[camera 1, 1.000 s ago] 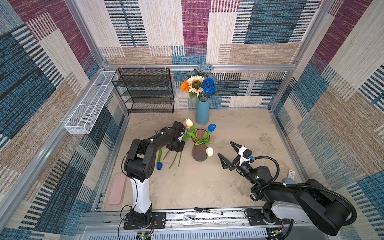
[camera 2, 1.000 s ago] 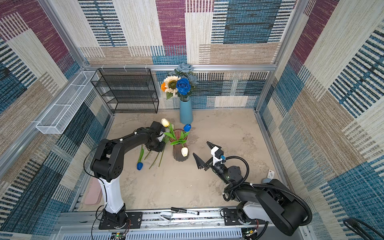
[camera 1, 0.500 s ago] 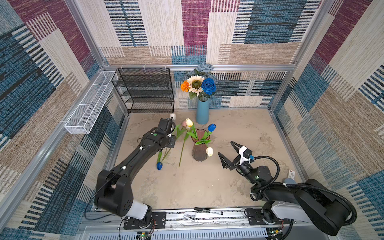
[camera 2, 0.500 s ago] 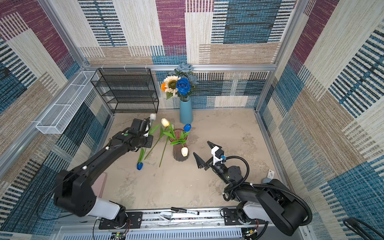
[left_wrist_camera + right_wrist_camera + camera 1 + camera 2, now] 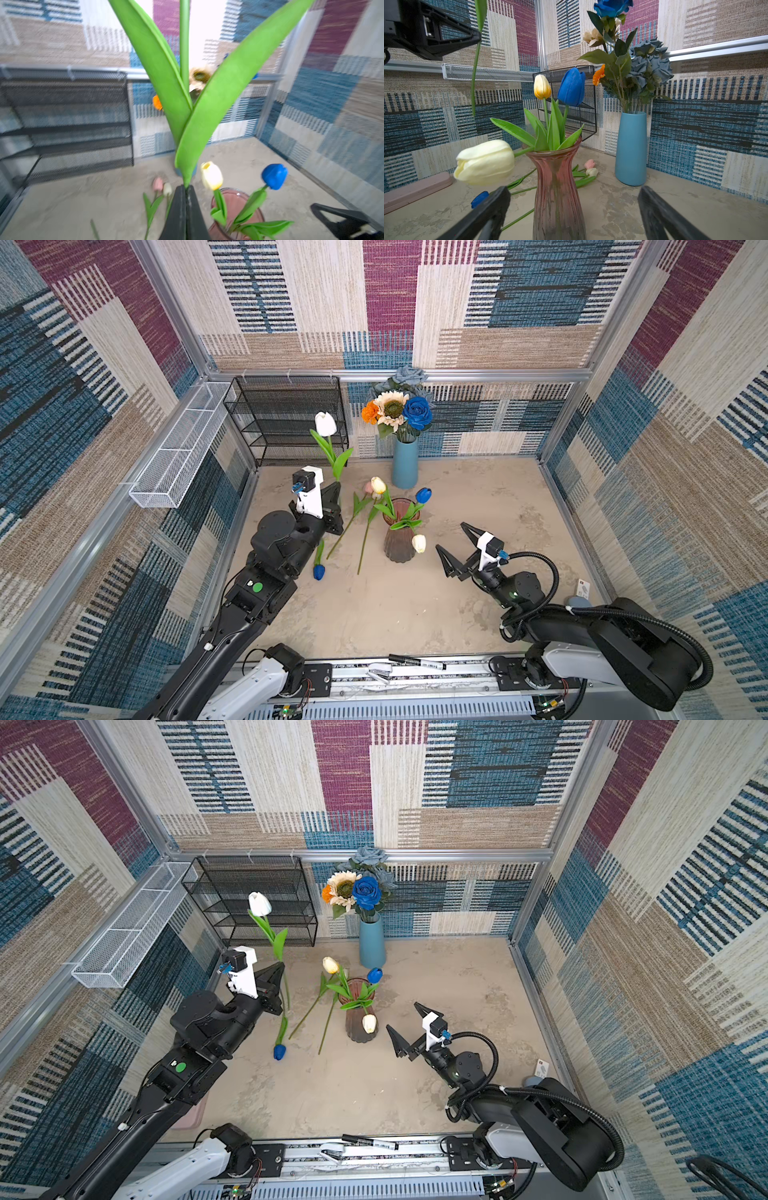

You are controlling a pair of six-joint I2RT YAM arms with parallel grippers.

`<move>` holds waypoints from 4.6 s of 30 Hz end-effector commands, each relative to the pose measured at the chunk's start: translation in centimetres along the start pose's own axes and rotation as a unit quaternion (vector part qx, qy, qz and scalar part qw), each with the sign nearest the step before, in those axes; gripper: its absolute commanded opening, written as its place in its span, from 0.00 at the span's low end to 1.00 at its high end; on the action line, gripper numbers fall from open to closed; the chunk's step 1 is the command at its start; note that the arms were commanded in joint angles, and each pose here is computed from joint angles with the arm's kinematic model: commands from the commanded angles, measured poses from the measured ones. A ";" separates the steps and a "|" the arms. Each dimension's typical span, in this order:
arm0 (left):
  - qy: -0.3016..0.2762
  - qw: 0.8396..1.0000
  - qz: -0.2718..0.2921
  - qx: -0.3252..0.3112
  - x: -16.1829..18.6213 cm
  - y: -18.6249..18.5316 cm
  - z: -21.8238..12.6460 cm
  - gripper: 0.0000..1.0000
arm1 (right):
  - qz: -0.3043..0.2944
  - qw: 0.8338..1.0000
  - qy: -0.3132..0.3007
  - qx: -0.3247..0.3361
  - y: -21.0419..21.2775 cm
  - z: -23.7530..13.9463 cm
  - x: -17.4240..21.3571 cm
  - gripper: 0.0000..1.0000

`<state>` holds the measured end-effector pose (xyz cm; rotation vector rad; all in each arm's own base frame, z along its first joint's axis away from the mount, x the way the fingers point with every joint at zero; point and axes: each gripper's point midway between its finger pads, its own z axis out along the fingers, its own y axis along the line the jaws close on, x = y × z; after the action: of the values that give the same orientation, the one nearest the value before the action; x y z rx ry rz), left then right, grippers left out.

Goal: Arrange the flowers into the vase
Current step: 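Carry the white tulip over the pink vase with the left gripper, then lower the white tulip stem into the pink vase and open the left gripper, then move the left gripper down and close it on the pink tulip stem, then lift the pink tulip upright with the left gripper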

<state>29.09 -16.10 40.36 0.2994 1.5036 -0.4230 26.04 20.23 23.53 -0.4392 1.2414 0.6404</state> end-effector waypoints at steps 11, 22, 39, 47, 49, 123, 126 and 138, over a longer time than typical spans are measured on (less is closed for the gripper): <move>-0.199 0.946 0.014 0.256 -6.3 -9.8 1.5 0.00 | -0.004 1.000 -0.019 -0.005 0.2 -0.1 -1.0 1.00; -0.159 0.963 0.015 0.217 -0.5 -8.9 7.3 0.00 | -0.008 1.000 -0.023 0.001 0.0 -0.2 -1.2 1.00; -0.051 0.984 -0.016 0.170 8.5 -6.8 7.1 0.00 | -0.006 1.000 -0.020 0.000 0.1 -0.1 -1.0 1.00; -0.006 0.986 0.005 0.164 10.2 -6.5 6.8 0.21 | -0.008 1.000 -0.020 0.002 0.0 -0.2 -1.0 1.00; 0.019 0.987 0.019 0.159 10.5 -6.4 6.6 0.28 | -0.008 1.000 -0.021 0.001 0.0 -0.1 -1.0 1.00; 0.582 0.804 -0.042 -0.116 34.7 13.8 10.5 0.00 | -0.014 0.999 -0.028 0.013 -0.4 -0.5 -1.5 1.00; 0.548 0.824 -0.051 -0.133 32.4 13.9 10.3 0.00 | -0.013 0.999 -0.027 0.013 -0.3 -0.5 -1.4 1.00; 0.317 0.918 -0.080 -0.223 19.5 14.8 7.0 0.00 | -0.013 0.999 -0.030 0.014 -0.4 -0.6 -1.7 1.00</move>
<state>41.22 -8.47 16.65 0.0655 2.4014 -0.0773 25.77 19.51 24.17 -0.4240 1.2159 0.6081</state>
